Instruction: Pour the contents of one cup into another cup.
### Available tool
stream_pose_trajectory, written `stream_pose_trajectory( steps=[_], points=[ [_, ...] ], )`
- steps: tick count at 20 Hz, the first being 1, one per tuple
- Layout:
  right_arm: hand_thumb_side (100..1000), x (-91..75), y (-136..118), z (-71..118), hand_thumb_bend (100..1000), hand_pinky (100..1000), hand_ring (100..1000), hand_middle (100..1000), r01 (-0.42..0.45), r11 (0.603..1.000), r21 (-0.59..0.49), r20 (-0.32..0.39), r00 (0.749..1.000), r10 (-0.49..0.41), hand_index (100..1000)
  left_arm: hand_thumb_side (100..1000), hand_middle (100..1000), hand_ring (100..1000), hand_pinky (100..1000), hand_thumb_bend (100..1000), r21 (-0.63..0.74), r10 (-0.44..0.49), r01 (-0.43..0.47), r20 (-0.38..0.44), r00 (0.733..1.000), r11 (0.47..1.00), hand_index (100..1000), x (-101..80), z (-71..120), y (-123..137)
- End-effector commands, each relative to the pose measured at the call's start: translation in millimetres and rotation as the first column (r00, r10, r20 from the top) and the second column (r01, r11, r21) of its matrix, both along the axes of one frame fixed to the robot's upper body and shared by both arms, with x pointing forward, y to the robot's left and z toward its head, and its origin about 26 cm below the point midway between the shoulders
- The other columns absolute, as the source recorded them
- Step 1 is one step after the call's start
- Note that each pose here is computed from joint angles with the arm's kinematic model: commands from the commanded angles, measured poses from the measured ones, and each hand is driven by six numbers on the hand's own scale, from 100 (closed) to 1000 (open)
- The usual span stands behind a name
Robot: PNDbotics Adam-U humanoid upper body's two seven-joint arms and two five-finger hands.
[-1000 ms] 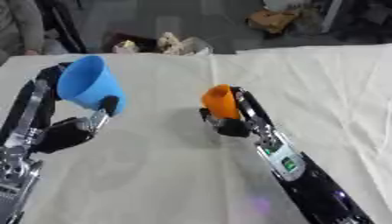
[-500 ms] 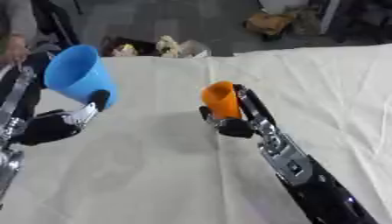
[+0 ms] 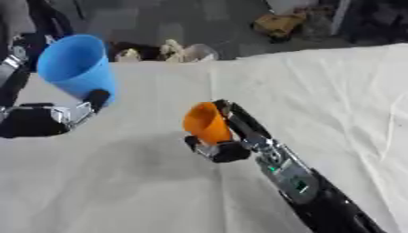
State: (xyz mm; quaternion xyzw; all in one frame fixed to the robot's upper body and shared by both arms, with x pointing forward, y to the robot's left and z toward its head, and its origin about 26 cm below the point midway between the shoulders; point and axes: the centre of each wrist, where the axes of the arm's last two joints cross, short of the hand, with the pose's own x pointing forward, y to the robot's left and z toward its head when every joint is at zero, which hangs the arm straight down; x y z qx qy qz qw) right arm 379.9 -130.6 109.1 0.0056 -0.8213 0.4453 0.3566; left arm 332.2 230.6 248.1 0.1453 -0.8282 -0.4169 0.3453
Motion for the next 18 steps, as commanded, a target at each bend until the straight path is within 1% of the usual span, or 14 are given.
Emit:
stream_pose_trajectory(
  steps=[1,5,9,11,12,13,18],
  points=[
    [359,-6.0,9,18.1,100,735,422,254,-0.075,0.997,0.002,0.042,0.996,0.075,575,227,181,646,418,100,0.101,0.009,-0.011,0.024,1.0,0.995,521,3.9,9.6,4],
    [357,-11.4,15,26.1,100,736,423,255,-0.126,0.992,-0.002,0.046,0.991,0.126,575,229,180,639,418,100,0.187,0.007,-0.01,0.021,1.0,0.982,519,12.4,9.3,2],
    [360,-12.6,17,28.2,100,736,424,255,-0.146,0.989,-0.007,0.04,0.988,0.146,574,233,179,619,412,100,0.285,-0.017,0.009,0.025,1.0,0.959,514,18.3,12.0,-4],
    [365,-11.9,17,26.0,100,736,423,254,-0.146,0.989,-0.009,0.029,0.989,0.146,574,233,180,612,411,100,0.325,-0.031,0.019,0.032,0.999,0.946,513,20.1,14.5,-7],
    [330,-11.3,17,24.0,100,737,423,253,-0.144,0.989,-0.01,0.022,0.989,0.145,574,234,179,607,410,100,0.338,-0.038,0.024,0.037,0.999,0.941,511,20.8,15.9,-9],
    [376,-10.6,17,21.2,100,737,423,253,-0.143,0.99,-0.011,0.011,0.99,0.143,574,234,180,603,409,100,0.352,-0.047,0.029,0.043,0.998,0.936,511,21.2,17.7,-11],
    [387,-6.1,18,6.6,100,738,422,251,-0.138,0.99,-0.023,-0.035,0.99,0.137,575,238,181,570,410,100,0.412,-0.098,0.054,0.085,0.992,0.91,504,18.8,30.2,-24]
  ],
)
